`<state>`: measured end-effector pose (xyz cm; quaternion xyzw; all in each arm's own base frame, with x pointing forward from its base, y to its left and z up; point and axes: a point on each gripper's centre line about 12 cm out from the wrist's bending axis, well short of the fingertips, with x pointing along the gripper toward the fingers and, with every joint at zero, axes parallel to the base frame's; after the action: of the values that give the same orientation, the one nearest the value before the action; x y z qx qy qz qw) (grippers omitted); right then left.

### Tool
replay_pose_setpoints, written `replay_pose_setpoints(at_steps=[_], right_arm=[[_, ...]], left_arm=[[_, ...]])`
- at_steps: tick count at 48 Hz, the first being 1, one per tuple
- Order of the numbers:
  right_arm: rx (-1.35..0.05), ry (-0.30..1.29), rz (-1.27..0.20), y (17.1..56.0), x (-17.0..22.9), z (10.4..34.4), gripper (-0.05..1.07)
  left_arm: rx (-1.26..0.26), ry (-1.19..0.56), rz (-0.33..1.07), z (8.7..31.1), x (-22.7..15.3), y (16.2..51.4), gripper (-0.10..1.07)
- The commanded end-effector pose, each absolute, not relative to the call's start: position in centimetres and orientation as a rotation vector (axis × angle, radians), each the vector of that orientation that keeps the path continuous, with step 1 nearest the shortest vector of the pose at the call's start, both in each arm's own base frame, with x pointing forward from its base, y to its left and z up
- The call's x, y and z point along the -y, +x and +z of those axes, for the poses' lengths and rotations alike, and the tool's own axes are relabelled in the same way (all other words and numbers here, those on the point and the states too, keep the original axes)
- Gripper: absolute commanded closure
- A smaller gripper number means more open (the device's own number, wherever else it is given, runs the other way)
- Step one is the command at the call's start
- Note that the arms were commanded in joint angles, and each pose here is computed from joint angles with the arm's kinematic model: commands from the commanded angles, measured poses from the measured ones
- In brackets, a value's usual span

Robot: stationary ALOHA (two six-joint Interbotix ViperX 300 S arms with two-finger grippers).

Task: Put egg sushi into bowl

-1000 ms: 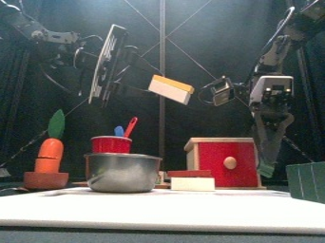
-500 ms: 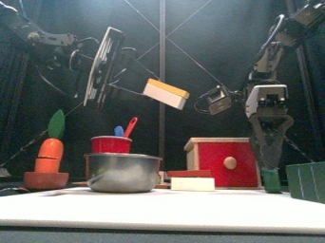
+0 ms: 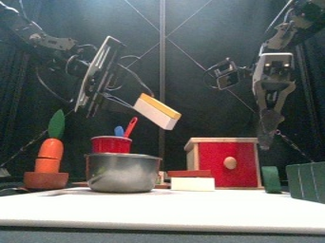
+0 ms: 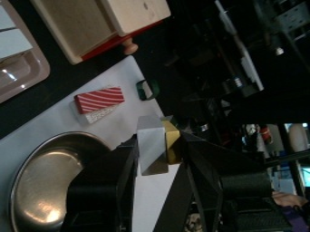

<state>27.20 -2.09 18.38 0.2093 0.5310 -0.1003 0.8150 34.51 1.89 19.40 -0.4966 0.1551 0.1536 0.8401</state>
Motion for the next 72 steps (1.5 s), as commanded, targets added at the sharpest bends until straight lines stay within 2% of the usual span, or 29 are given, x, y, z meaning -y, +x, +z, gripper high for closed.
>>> replay_pose_setpoints(at_steps=[1, 10, 32, 42, 52, 72], right_arm=[[-1.054, 0.458, -0.202, 26.8, 1.9, 19.9, 0.00], [-1.014, 0.474, -0.197, 26.3, 1.7, 19.6, 0.00], [-1.006, 0.461, -0.182, 26.6, 1.2, 19.3, 0.00], [-0.998, 0.462, -0.182, 26.7, 1.2, 19.4, 0.00], [-0.996, 0.462, -0.181, 26.7, 1.2, 19.4, 0.00], [-0.997, 0.475, -0.181, 26.7, 1.1, 19.4, 0.00]], left_arm=[[-0.309, -1.037, 0.298, 21.1, -1.9, 35.4, 0.35], [-0.352, -1.013, 0.292, 21.2, -1.7, 36.3, 0.35], [-0.636, -0.950, 0.387, 18.6, -2.3, 34.9, 0.35], [-0.673, -0.907, 0.393, 17.5, -2.3, 35.4, 0.35], [-0.679, -0.860, 0.383, 17.4, -2.5, 35.6, 0.33], [-0.690, -0.847, 0.384, 17.1, -2.5, 35.5, 0.18]])
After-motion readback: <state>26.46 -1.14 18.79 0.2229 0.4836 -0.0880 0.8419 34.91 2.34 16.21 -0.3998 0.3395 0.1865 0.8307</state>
